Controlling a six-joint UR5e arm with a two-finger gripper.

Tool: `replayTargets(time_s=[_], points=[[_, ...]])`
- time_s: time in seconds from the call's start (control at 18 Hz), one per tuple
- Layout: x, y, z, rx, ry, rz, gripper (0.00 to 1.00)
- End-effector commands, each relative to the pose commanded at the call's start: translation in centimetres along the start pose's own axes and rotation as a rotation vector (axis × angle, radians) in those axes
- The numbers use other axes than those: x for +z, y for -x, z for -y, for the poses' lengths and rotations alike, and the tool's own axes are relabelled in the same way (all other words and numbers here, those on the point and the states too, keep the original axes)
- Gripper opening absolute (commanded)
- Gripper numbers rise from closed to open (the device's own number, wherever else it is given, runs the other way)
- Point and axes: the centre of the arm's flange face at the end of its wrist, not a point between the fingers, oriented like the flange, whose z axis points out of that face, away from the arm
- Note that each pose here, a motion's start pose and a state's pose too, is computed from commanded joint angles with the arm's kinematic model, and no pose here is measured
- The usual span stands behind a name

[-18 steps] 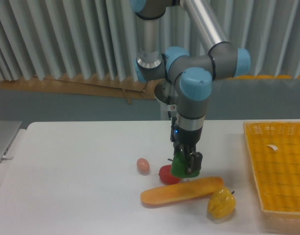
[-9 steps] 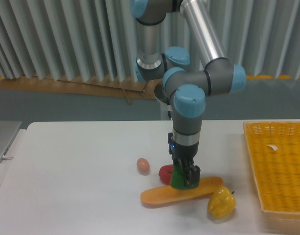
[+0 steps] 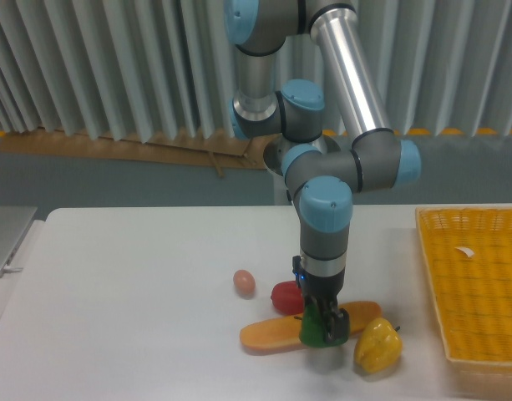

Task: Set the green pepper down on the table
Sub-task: 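Lower the green pepper onto the table beside the yellow pepper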

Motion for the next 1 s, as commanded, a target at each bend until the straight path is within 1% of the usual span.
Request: replayTargets(time_s=[0.11,0.22,0.33,0.67,1.0], points=[[0.4,0.0,0.1,-0.003,0.004,-0.002,0.42],[-0.5,0.2,0.1,-0.027,-0.003,0.012,0.41],[-1.1,0.3,0.7,-0.021,-0.004,0.026,0.4],[0.9,0.9,0.9,-0.023,0.037,0.015,0.4],[1.1,1.2,0.7,-0.031,0.047,0.018,0.41]])
